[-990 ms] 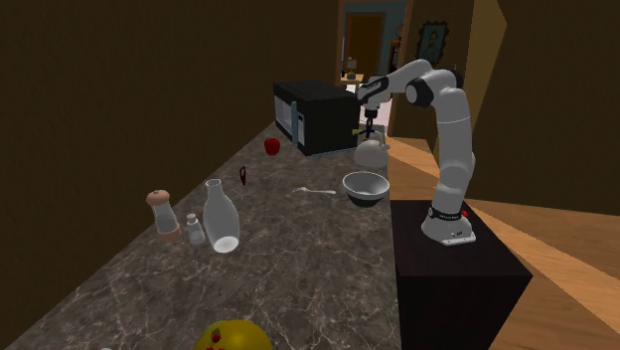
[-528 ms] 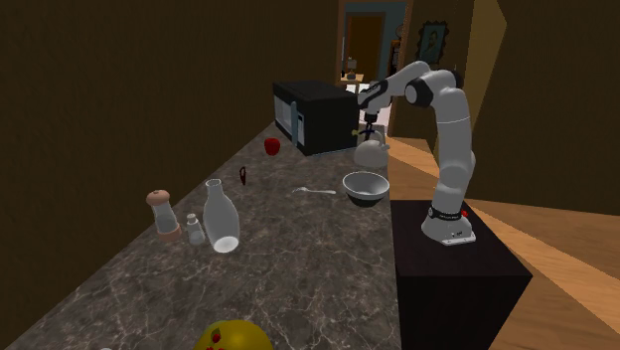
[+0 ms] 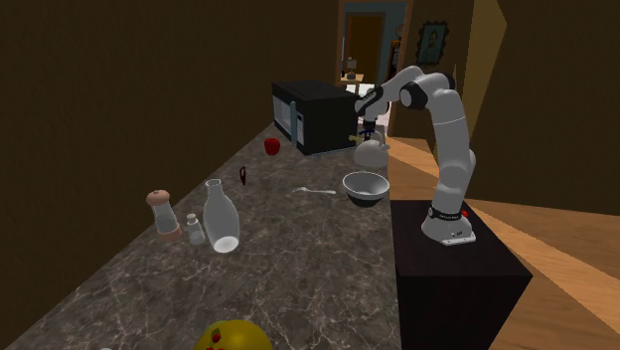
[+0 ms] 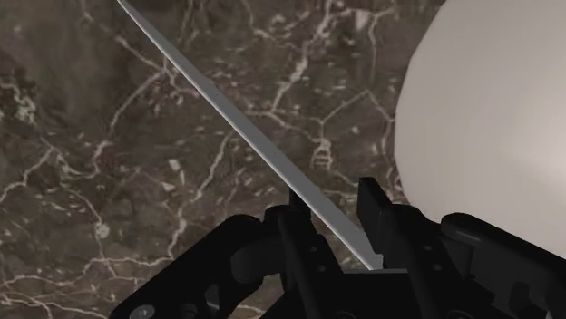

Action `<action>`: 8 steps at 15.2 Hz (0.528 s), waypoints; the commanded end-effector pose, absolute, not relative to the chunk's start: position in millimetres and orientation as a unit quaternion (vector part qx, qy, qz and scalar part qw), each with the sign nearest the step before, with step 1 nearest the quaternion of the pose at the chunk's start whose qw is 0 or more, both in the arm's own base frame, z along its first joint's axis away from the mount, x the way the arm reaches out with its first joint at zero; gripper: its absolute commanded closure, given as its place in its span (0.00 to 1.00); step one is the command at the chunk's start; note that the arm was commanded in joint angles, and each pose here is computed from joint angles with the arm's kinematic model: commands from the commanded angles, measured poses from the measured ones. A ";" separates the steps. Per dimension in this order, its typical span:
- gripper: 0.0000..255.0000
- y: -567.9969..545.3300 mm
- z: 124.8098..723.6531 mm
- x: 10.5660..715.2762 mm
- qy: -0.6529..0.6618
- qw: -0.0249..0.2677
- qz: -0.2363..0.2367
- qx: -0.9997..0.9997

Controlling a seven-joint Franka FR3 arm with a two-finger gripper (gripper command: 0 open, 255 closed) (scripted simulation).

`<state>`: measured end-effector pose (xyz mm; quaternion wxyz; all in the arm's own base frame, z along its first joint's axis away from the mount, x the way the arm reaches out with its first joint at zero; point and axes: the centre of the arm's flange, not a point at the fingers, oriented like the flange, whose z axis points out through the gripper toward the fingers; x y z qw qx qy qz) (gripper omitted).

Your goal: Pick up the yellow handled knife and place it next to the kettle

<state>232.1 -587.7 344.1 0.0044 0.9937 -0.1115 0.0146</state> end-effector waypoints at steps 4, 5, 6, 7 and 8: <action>0.00 -587.4 338.2 232.0 -0.113 0.001 0.010 0.994; 0.00 -587.7 337.9 232.3 -0.113 0.001 0.010 0.994; 0.00 -587.8 337.7 232.3 -0.113 0.001 0.010 0.994; 0.00 -587.9 337.6 232.5 -0.113 0.001 0.010 0.994; 0.00 -587.9 338.3 232.3 -0.113 0.001 0.010 0.994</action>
